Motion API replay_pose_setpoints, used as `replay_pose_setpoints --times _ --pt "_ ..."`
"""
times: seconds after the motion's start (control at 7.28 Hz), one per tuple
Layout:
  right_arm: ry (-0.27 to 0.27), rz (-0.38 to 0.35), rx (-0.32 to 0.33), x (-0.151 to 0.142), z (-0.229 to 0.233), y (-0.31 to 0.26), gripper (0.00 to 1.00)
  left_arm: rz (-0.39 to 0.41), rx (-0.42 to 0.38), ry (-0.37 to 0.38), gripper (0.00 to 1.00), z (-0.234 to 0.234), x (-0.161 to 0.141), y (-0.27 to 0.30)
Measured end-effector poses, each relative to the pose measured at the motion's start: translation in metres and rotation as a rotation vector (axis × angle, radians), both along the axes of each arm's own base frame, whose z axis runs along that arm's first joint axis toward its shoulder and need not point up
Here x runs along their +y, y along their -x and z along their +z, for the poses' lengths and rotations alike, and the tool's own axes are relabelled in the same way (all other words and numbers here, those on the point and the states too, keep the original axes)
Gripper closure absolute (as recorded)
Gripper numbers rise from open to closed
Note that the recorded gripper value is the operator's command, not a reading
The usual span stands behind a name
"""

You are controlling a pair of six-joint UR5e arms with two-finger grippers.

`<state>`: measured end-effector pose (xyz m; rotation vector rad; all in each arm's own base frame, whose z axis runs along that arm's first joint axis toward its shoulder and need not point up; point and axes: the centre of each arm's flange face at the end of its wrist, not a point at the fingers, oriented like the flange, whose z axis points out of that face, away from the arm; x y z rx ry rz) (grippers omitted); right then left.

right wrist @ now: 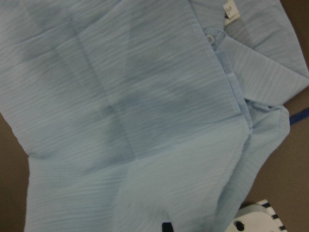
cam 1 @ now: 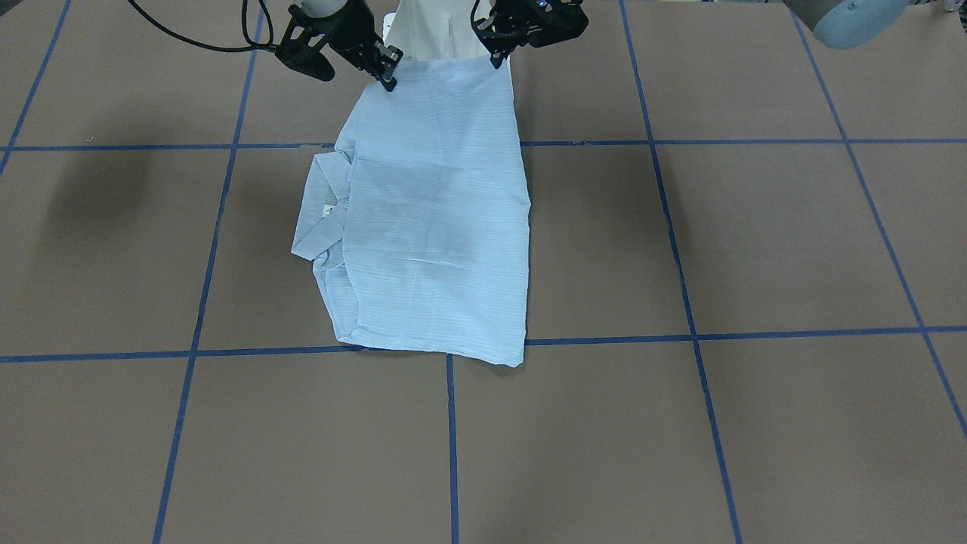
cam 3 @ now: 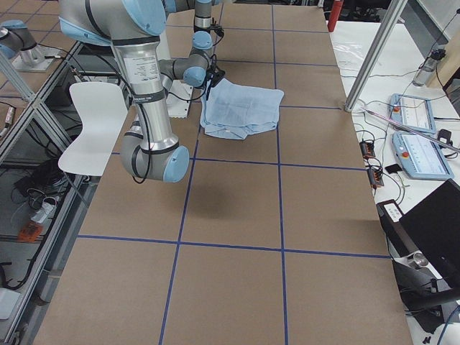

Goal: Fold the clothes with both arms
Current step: 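Lift the near edge with both grippers and fold it toward the collar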

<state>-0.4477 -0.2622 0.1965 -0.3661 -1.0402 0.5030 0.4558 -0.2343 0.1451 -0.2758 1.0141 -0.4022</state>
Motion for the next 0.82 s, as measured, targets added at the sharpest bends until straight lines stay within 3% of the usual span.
replay_pose_setpoints --times 0.27,0.55,0.82 --pt "-0.077 0.039 0.028 -0.046 0.004 0.002 1.0 -0.091 0.075 -0.059 1.0 -0.003 -0.058 0.008" --pt "-0.153 0.067 0.076 -0.092 0.016 0.004 1.0 -0.191 0.098 -0.115 1.0 0.007 -0.136 0.001" --pt "-0.206 0.089 0.123 -0.141 0.022 0.009 1.0 -0.254 0.112 -0.139 1.0 0.027 -0.195 -0.016"
